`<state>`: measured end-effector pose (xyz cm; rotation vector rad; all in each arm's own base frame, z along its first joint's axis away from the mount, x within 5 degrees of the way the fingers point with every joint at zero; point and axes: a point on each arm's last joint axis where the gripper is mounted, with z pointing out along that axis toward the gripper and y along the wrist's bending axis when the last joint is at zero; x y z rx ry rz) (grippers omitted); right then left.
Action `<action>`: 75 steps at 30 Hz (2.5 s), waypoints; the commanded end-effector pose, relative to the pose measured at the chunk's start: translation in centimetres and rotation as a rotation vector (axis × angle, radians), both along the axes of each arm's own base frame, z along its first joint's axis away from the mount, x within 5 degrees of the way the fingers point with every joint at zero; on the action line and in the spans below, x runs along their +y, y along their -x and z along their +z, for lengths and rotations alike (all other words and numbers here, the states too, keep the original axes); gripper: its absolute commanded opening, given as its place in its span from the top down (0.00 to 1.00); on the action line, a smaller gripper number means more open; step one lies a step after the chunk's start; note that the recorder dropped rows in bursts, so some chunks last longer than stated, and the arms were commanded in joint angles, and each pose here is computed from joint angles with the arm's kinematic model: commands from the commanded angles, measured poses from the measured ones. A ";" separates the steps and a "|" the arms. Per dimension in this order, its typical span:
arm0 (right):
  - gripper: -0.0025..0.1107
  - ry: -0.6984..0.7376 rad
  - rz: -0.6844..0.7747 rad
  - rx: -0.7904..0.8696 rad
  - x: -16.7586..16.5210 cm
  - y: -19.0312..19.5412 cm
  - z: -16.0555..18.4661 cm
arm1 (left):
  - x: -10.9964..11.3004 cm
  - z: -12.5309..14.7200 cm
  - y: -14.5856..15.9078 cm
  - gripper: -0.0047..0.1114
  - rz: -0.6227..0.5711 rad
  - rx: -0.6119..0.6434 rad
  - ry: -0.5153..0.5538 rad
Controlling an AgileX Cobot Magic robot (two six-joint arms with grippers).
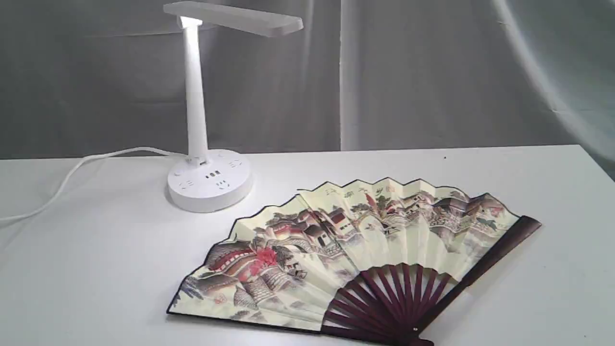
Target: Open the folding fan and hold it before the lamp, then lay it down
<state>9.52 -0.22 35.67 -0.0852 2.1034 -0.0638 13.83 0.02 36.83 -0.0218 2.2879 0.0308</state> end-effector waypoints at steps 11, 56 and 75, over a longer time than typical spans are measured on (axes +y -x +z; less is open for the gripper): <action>0.98 0.042 0.024 -0.073 0.2 2.6 0.4 | 0.3 2.7 9.3 0.96 0.012 -0.262 0.030; 0.98 -0.031 -0.023 -0.555 0.4 7.0 -6.5 | 0.3 -8.2 10.7 0.96 0.016 -0.802 0.117; 0.98 0.055 -0.040 -0.401 -0.1 4.0 -16.3 | 0.2 -17.2 8.2 0.96 -0.021 -0.622 0.008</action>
